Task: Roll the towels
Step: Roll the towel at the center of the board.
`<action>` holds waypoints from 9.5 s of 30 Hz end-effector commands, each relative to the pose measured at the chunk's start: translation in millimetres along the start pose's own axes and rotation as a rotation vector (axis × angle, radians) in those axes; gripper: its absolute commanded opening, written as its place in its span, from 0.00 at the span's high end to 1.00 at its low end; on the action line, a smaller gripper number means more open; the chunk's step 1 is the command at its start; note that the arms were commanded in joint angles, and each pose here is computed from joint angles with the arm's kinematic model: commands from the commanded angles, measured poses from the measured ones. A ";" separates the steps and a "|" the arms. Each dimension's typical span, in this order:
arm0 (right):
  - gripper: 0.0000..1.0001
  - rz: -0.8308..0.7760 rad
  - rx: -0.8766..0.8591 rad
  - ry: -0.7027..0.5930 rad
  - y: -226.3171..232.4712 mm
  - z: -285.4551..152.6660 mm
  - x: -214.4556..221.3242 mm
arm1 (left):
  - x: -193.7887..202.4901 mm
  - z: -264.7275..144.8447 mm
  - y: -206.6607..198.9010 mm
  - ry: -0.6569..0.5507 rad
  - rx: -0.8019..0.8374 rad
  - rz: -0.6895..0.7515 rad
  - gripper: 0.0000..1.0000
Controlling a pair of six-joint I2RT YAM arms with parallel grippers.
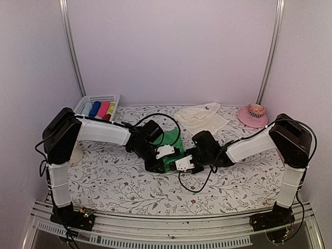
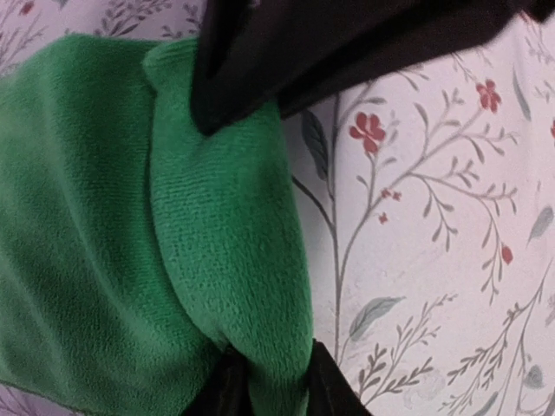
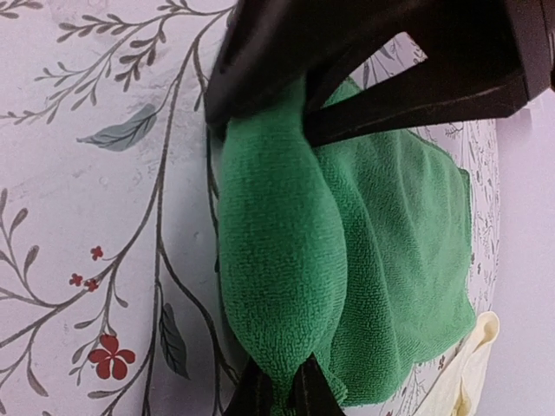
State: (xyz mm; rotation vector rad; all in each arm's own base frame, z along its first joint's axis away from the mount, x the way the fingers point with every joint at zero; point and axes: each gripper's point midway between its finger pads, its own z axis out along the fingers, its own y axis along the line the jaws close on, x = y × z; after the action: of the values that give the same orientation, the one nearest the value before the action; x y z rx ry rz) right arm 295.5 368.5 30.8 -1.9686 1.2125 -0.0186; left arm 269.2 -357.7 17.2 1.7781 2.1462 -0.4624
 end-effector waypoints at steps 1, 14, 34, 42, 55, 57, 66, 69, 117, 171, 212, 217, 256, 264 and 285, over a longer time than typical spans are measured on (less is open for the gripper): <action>0.97 0.068 -0.159 0.016 23.1 3.3 4.7 | 32.7 -14.3 -14.0 0.091 -0.029 -0.058 0.54; 0.97 0.238 -0.379 -0.019 32.3 -11.2 11.1 | 14.2 -70.9 17.4 -0.149 -0.456 -0.017 0.26; 0.97 0.620 -0.845 0.016 36.6 -20.0 7.5 | -2.0 -48.3 -29.6 -0.231 -0.748 0.389 0.41; 0.97 0.703 -0.939 0.020 41.3 -20.4 7.3 | -7.3 -28.2 -25.4 -0.202 -0.782 0.412 0.46; 0.97 0.705 -0.932 0.018 38.9 -19.8 10.7 | -5.6 -14.5 -23.6 -0.191 -0.783 0.417 0.63; 0.97 0.710 -0.928 0.019 36.9 -19.8 11.4 | -6.5 -14.4 -26.6 -0.205 -0.769 0.415 0.67; 0.96 0.709 -0.922 0.028 36.1 -19.5 14.1 | -7.7 -2.9 -34.0 -0.184 -0.632 0.339 1.00; 0.94 0.705 -0.919 0.027 35.7 -19.4 15.1 | -2.4 0.2 -34.2 -0.153 -0.582 0.282 1.00; 0.60 -0.012 -0.256 -0.172 30.8 -44.4 -20.8 | 7.8 -0.9 -27.3 -0.199 0.042 -0.236 1.00; 0.94 0.419 -0.892 -0.014 64.7 -37.4 -22.2 | -7.1 -61.3 -52.1 -0.399 -0.613 0.315 0.39; 0.62 0.297 -0.688 -0.066 36.2 -54.2 -8.9 | -8.9 -23.8 -64.0 -0.326 -0.342 0.167 1.00; 0.59 0.191 -0.524 -0.060 24.1 -58.6 -1.2 | -10.2 -30.0 -60.5 -0.367 -0.233 0.069 1.00; 0.55 0.048 -0.409 -0.121 44.2 -40.3 -27.4 | 18.2 3.4 -33.1 -0.297 0.006 -0.207 0.99; 0.55 0.068 -0.367 -0.074 37.8 -27.5 -18.8 | 23.3 4.0 -32.6 -0.279 0.005 -0.211 0.97; 0.88 0.114 -0.393 0.076 52.4 0.8 13.7 | 14.4 -40.0 -11.2 -0.373 -0.152 -0.194 0.40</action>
State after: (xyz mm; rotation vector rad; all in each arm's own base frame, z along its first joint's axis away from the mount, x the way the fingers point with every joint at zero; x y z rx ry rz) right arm 265.5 364.9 25.2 -2.1850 1.3144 0.2561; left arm 246.1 -343.3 36.1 1.3412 2.0457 -0.6757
